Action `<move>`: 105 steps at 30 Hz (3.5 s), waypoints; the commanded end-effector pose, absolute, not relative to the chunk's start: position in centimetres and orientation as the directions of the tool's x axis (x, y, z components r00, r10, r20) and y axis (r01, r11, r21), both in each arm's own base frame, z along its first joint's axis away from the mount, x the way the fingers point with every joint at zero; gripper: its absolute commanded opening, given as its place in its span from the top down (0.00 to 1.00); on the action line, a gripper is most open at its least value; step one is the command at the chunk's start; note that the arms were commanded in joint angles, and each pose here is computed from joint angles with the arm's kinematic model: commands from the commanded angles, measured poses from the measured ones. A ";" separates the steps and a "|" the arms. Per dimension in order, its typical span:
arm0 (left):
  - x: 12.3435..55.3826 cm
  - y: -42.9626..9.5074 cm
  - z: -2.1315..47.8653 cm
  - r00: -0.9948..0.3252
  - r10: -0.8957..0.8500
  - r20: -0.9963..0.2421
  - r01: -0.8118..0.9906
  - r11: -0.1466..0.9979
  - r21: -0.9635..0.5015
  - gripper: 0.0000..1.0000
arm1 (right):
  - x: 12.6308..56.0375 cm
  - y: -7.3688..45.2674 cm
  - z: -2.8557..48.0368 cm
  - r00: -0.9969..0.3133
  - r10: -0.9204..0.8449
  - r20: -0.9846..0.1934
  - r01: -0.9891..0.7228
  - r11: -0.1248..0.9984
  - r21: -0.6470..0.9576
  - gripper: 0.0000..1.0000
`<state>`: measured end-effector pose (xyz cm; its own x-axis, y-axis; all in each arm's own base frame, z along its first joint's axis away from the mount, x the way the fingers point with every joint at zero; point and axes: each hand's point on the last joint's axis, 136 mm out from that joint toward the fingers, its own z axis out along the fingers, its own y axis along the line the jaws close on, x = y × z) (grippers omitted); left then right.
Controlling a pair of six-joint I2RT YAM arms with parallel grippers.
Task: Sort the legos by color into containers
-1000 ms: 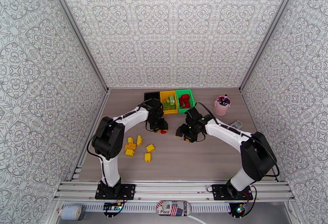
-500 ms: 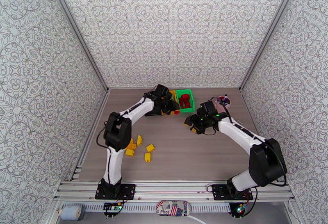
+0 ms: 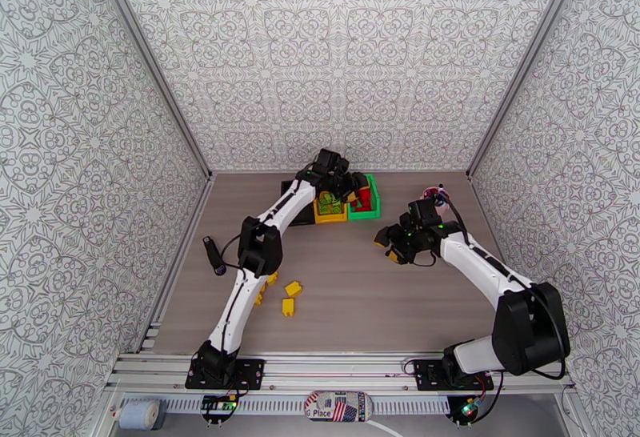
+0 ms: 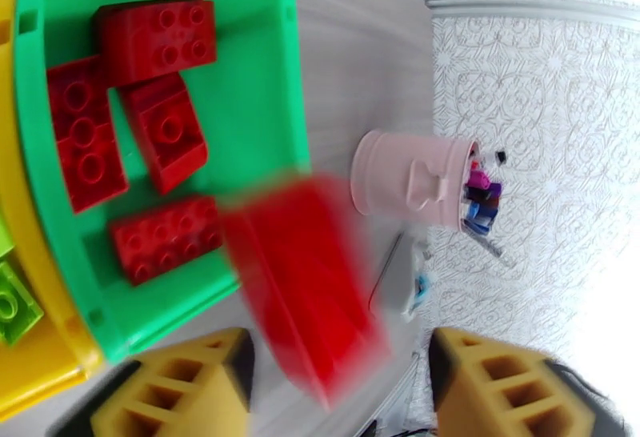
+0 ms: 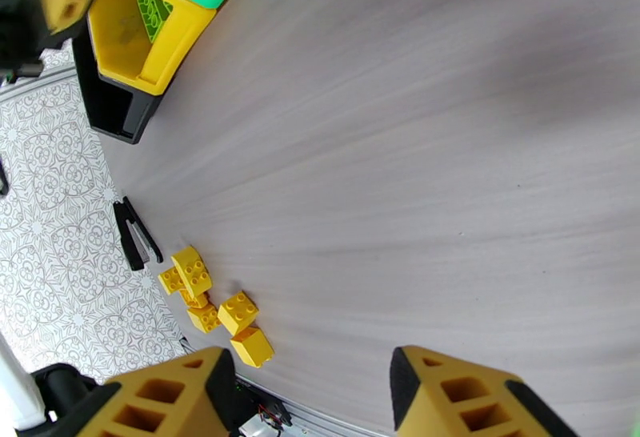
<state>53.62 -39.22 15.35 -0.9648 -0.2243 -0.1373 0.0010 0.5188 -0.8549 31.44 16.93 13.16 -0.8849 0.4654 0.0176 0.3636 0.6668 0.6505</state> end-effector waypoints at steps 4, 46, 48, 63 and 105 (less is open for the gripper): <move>55.2 -39.1 18.3 -0.954 -0.251 -0.162 0.039 0.433 -0.900 0.22 | 32.3 16.7 13.3 -0.902 0.432 0.025 0.348 0.691 0.634 0.43; 30.5 -8.4 13.5 -0.841 -0.507 -0.188 -0.427 0.836 -0.345 0.11 | 28.1 37.4 9.7 -0.977 -0.215 0.005 -0.192 0.884 0.426 0.40; 29.4 -7.5 12.9 -0.829 -0.534 -0.166 -0.460 0.820 -0.340 0.12 | 27.4 38.3 9.5 -0.966 -0.258 0.000 -0.237 0.888 0.394 0.39; 24.2 -5.1 9.2 -0.694 -0.720 0.008 -0.654 0.626 -0.425 0.11 | 23.8 43.6 6.5 -0.863 -0.504 -0.026 -0.499 0.845 0.193 0.34; 18.6 -16.0 3.6 -0.986 -0.155 0.064 -0.162 0.980 -0.116 0.37 | 22.6 32.6 11.0 -0.979 -0.184 -0.088 -0.203 0.923 0.327 0.35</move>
